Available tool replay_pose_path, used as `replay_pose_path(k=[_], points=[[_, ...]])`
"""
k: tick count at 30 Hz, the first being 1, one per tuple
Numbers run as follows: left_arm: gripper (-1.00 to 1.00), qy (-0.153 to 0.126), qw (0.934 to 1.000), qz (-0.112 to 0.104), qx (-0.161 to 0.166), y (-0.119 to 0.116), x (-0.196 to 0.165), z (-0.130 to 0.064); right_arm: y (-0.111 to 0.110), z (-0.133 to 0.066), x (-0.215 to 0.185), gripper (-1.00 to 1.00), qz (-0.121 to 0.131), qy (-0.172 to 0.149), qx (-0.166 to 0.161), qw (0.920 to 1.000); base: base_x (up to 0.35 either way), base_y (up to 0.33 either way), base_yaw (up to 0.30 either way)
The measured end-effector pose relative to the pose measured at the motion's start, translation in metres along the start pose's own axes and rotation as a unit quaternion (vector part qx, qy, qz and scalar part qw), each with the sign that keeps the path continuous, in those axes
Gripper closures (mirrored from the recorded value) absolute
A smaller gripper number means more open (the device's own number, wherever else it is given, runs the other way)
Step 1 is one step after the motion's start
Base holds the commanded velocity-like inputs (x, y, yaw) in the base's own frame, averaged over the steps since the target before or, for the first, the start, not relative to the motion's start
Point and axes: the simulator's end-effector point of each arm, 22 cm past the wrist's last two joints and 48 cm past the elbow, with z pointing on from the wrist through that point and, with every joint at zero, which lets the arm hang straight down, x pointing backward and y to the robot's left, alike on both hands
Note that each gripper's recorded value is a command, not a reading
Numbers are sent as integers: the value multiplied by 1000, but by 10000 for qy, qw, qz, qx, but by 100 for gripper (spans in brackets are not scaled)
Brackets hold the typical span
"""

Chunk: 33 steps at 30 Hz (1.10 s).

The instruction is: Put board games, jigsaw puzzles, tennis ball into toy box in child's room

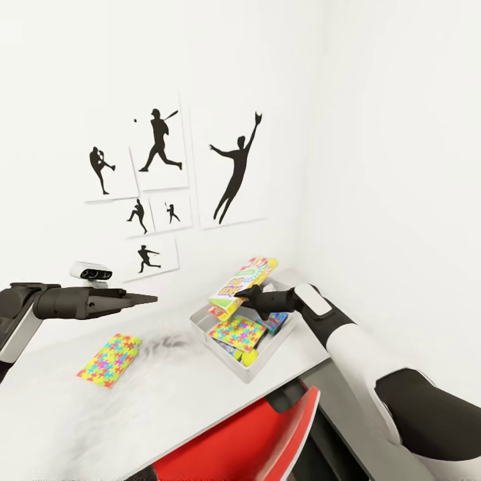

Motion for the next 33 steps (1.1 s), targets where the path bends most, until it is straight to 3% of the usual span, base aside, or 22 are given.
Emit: replay_pose_path(k=[33], points=[[-100,5,9996,-274,-9,26,11,0,-35,13,-10,100,235,-54,156,9996,0,0,-38]])
